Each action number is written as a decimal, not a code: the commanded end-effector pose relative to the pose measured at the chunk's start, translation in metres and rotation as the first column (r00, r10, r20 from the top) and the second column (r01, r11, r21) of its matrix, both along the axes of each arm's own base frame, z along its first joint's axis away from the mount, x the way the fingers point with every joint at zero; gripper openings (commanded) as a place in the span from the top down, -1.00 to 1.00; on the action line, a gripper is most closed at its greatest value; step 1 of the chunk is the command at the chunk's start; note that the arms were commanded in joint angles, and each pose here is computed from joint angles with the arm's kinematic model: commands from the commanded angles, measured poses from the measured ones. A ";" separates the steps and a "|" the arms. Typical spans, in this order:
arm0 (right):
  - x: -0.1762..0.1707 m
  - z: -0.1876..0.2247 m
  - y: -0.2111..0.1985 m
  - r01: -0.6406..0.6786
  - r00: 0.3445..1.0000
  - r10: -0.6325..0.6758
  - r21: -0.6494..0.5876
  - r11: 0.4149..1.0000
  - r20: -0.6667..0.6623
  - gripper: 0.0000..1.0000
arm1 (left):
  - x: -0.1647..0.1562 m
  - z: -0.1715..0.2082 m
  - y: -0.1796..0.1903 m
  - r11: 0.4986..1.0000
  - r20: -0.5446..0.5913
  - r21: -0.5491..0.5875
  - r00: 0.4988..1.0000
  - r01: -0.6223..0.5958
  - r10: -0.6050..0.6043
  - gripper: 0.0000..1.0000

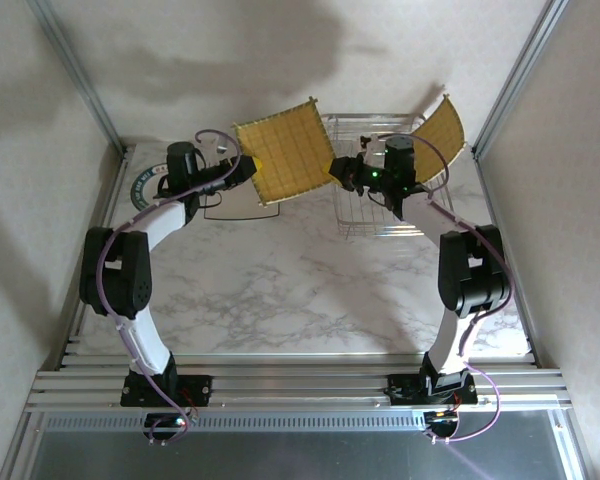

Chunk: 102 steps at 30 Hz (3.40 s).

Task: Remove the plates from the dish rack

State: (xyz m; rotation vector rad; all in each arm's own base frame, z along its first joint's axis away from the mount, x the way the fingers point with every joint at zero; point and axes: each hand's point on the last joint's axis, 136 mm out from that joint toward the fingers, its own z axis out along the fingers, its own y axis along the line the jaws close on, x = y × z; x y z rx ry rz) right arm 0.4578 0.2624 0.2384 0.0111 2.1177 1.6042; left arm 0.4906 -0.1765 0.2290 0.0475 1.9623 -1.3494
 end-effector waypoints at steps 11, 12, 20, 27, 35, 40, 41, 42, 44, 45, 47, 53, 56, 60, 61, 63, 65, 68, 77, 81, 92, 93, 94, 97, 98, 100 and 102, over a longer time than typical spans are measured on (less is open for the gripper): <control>0.005 0.017 0.020 -0.094 0.993 0.092 0.026 0.995 0.070 1.00 | 0.001 0.006 -0.003 1.000 0.012 0.008 1.000 0.026 -0.026 0.61; 0.005 0.016 0.021 -0.096 0.993 0.094 0.024 0.995 0.072 1.00 | 0.001 0.005 -0.003 1.000 0.011 0.009 1.000 0.026 -0.026 0.67; 0.013 0.008 0.023 -0.079 0.995 0.079 0.010 0.997 0.057 0.97 | 0.003 0.004 -0.004 0.999 0.004 -0.030 1.000 0.028 -0.027 1.00; 0.020 0.005 0.018 -0.048 0.997 0.052 -0.064 0.997 0.056 -0.13 | 0.010 0.022 0.001 0.992 0.028 -0.124 0.999 -0.019 0.023 1.00; 0.033 -0.001 0.007 0.003 0.998 0.006 -0.156 0.988 0.057 -0.98 | 0.012 0.043 0.014 0.974 0.052 -0.218 0.996 -0.056 0.069 1.00; 0.047 -0.004 -0.023 0.085 0.995 -0.071 -0.250 0.965 0.064 -0.98 | 0.012 0.053 0.029 0.960 0.065 -0.264 0.991 -0.094 0.115 1.00; 0.050 -0.003 -0.032 0.104 0.994 -0.088 -0.272 0.957 0.070 -0.98 | 0.011 0.055 0.033 0.955 0.065 -0.275 0.989 -0.109 0.131 1.00; 0.052 -0.002 -0.042 0.123 0.991 -0.103 -0.306 0.944 0.080 -0.98 | 0.012 0.055 0.039 0.950 0.059 -0.282 0.985 -0.137 0.160 1.00; 0.055 -0.003 -0.065 0.177 0.984 -0.149 -0.398 0.900 0.103 -0.98 | 0.012 0.059 0.049 0.937 0.059 -0.295 0.976 -0.185 0.211 1.00; 0.055 -0.005 -0.078 0.201 0.979 -0.168 -0.458 0.866 0.111 -0.98 | 0.012 0.060 0.056 0.927 0.054 -0.301 0.967 -0.222 0.249 1.00; 0.054 -0.004 -0.100 0.235 0.972 -0.195 -0.550 0.801 0.131 -0.98 | 0.011 0.062 0.066 0.909 0.052 -0.305 0.948 -0.285 0.314 1.00; 0.036 0.005 -0.157 0.276 0.959 -0.214 -0.783 0.558 0.186 -0.98 | 0.003 0.065 0.097 0.804 0.032 -0.341 0.849 -0.486 0.527 1.00; 0.027 0.015 -0.172 0.282 0.957 -0.198 -0.832 0.478 0.211 -0.98 | -0.001 0.061 0.108 0.737 0.010 -0.368 0.790 -0.568 0.613 1.00; 0.017 0.024 -0.185 0.271 0.960 -0.177 -0.875 0.402 0.216 -0.98 | -0.005 0.056 0.108 0.649 -0.014 -0.400 0.713 -0.647 0.701 1.00; 0.015 0.025 -0.188 0.264 0.962 -0.171 -0.883 0.388 0.213 -0.98 | -0.005 0.054 0.105 0.633 -0.017 -0.400 0.696 -0.663 0.718 1.00; 0.012 0.027 -0.192 0.262 0.963 -0.164 -0.894 0.363 0.215 -0.98 | -0.007 0.051 0.100 0.587 -0.034 -0.415 0.657 -0.695 0.754 1.00; 0.010 0.030 -0.193 0.260 0.963 -0.160 -0.894 0.364 0.215 -0.98 | -0.009 0.043 0.097 0.538 -0.056 -0.418 0.612 -0.732 0.788 1.00; 0.006 0.031 -0.191 0.265 0.963 -0.154 -0.889 0.373 0.223 -0.98 | -0.014 0.031 0.096 0.450 -0.098 -0.440 0.540 -0.777 0.836 1.00; 0.001 0.025 -0.185 0.247 0.968 -0.148 -0.879 0.409 0.203 -0.98 | -0.019 -0.012 0.093 0.276 -0.196 -0.435 0.389 -0.857 0.900 1.00; 0.001 0.022 -0.184 0.244 0.969 -0.146 -0.875 0.418 0.201 -0.98 | -0.011 -0.032 0.085 0.264 -0.239 -0.430 0.391 -0.863 0.889 1.00; 0.001 0.014 -0.185 0.230 0.972 -0.143 -0.882 0.411 0.187 -0.98 | 0.005 -0.078 0.072 0.288 -0.296 -0.428 0.434 -0.857 0.851 1.00; 0.001 0.014 -0.185 0.230 0.972 -0.143 -0.883 0.410 0.187 -0.98 | 0.007 -0.081 0.070 0.295 -0.298 -0.429 0.442 -0.854 0.846 1.00; 0.001 0.014 -0.185 0.232 0.971 -0.144 -0.881 0.412 0.189 -0.98 | 0.008 -0.082 0.070 0.299 -0.299 -0.429 0.446 -0.852 0.843 1.00; 0.000 0.014 -0.185 0.230 0.972 -0.140 -0.882 0.411 0.188 -0.98 | 0.011 -0.089 0.068 0.304 -0.309 -0.427 0.453 -0.852 0.836 1.00; 0.000 0.014 -0.185 0.230 0.972 -0.140 -0.882 0.412 0.188 -0.98 | 0.012 -0.090 0.068 0.308 -0.308 -0.426 0.456 -0.851 0.835 1.00; 0.000 0.014 -0.184 0.231 0.972 -0.138 -0.879 0.416 0.190 -0.98 | 0.013 -0.095 0.068 0.310 -0.314 -0.419 0.456 -0.854 0.833 1.00; 0.000 0.012 -0.183 0.226 0.973 -0.136 -0.879 0.420 0.185 -0.98 | 0.013 -0.100 0.068 0.302 -0.325 -0.418 0.452 -0.857 0.831 1.00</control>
